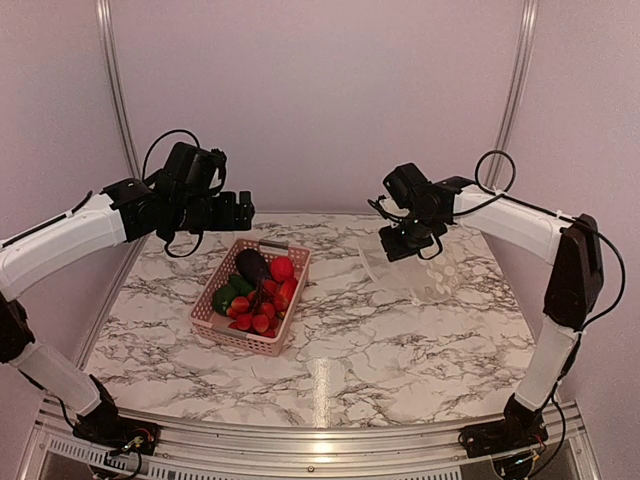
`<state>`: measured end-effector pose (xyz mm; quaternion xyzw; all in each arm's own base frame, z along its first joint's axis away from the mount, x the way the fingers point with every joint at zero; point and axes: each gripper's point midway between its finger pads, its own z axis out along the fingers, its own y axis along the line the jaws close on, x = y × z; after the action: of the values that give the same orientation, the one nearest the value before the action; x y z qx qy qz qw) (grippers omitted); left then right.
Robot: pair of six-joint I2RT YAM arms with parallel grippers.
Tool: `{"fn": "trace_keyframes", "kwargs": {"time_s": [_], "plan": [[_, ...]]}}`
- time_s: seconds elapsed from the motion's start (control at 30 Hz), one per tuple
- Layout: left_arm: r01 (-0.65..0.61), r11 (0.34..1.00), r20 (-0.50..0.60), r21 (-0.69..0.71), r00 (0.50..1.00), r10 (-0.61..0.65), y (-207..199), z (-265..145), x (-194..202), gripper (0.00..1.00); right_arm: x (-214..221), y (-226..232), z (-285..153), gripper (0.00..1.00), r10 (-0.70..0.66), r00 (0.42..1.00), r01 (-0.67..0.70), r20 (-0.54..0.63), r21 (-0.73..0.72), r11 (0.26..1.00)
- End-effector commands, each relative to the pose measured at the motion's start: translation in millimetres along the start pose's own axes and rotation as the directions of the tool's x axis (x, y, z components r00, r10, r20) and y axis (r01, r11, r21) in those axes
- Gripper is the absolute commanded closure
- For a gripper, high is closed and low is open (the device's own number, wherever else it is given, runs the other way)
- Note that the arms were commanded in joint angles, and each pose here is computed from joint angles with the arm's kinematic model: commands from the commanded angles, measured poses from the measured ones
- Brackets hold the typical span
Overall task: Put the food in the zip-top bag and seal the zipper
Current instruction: Pick up the fake fruit from the bin.
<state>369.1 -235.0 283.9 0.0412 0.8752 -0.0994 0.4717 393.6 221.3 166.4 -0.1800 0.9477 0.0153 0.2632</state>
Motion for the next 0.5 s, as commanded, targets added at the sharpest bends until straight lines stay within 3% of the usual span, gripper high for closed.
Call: {"fn": "trace_keyframes", "kwargs": {"time_s": [0.0,0.27,0.47], "plan": [[0.022,0.997,-0.151,-0.078,0.988,-0.033,30,6,33,0.04,-11,10,-11,1.00,0.031,0.998,-0.027,0.052,-0.075,0.997],[0.082,0.993,-0.374,-0.081,0.921,-0.107,37,25,87,0.25,-10,15,-18,1.00,0.045,0.997,-0.037,0.064,-0.118,0.992],[0.058,0.988,-0.486,-0.146,0.865,-0.122,46,38,121,0.23,-9,15,-26,1.00,0.048,0.996,-0.038,0.074,-0.127,0.991]]}}
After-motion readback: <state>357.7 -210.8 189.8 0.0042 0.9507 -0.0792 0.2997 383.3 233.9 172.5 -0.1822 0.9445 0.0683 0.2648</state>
